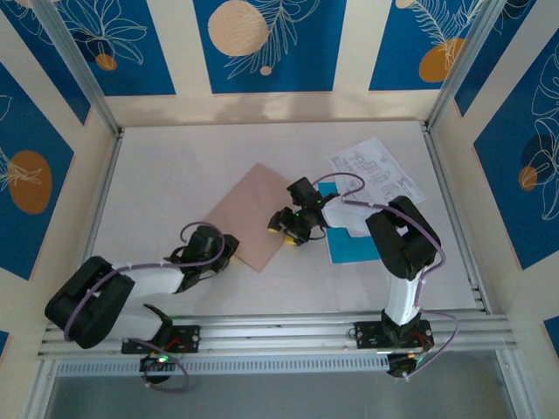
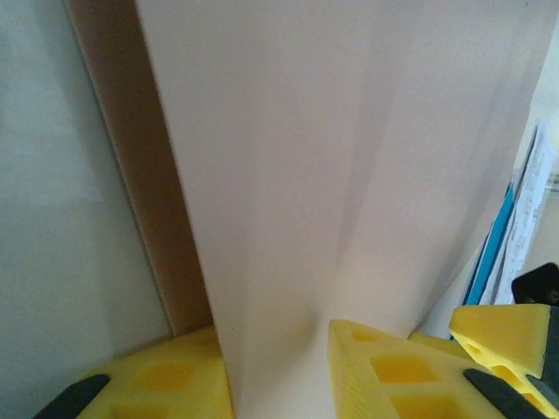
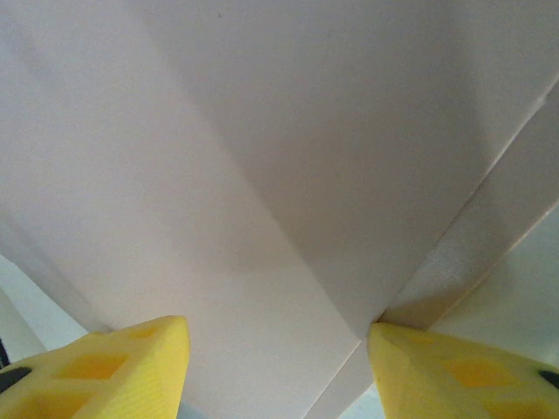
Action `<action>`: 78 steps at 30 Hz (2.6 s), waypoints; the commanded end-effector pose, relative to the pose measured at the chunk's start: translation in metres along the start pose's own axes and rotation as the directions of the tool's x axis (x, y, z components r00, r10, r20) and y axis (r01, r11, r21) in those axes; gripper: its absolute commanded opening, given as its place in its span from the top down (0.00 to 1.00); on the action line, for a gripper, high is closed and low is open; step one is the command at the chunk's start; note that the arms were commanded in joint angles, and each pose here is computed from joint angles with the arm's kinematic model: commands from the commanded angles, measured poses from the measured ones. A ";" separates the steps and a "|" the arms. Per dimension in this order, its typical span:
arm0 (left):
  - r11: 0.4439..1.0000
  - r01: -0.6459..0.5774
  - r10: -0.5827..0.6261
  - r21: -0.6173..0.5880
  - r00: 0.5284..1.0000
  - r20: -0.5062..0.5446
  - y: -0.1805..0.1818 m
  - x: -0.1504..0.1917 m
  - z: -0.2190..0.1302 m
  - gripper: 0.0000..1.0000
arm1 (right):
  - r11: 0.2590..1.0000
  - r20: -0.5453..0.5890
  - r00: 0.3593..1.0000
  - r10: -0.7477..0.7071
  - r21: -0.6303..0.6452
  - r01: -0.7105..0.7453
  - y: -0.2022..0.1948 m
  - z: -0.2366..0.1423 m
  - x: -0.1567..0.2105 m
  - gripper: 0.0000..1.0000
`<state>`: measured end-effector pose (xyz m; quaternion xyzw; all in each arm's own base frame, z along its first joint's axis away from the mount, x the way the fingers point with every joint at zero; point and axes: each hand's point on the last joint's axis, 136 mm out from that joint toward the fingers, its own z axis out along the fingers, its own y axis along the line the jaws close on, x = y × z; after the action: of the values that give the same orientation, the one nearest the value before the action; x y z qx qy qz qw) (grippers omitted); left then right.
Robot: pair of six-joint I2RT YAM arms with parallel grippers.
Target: Put the files into the folder
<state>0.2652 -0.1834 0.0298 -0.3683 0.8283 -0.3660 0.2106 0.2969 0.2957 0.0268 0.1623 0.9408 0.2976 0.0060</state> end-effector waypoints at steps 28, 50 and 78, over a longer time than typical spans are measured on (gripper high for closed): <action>0.966 0.137 -0.134 0.218 0.991 -0.027 -0.044 0.005 -0.034 1.00 | 0.953 0.018 0.993 0.114 -0.285 -0.104 -0.002 -0.033 0.003 0.37; 0.970 0.143 -0.138 0.197 0.990 -0.041 -0.033 0.010 -0.039 1.00 | 0.922 0.000 0.979 0.202 -0.337 -0.190 0.010 -0.011 -0.019 0.55; 0.615 -0.787 0.771 -0.050 0.613 -0.173 -0.082 0.028 -0.117 0.27 | 0.979 0.062 0.990 0.124 -0.168 -0.112 0.053 -0.061 -0.007 1.00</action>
<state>0.2325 -0.1958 0.1728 -0.1269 0.8959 -0.3265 0.2732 0.3202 0.3041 0.0958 0.2319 0.8866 0.3980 0.0432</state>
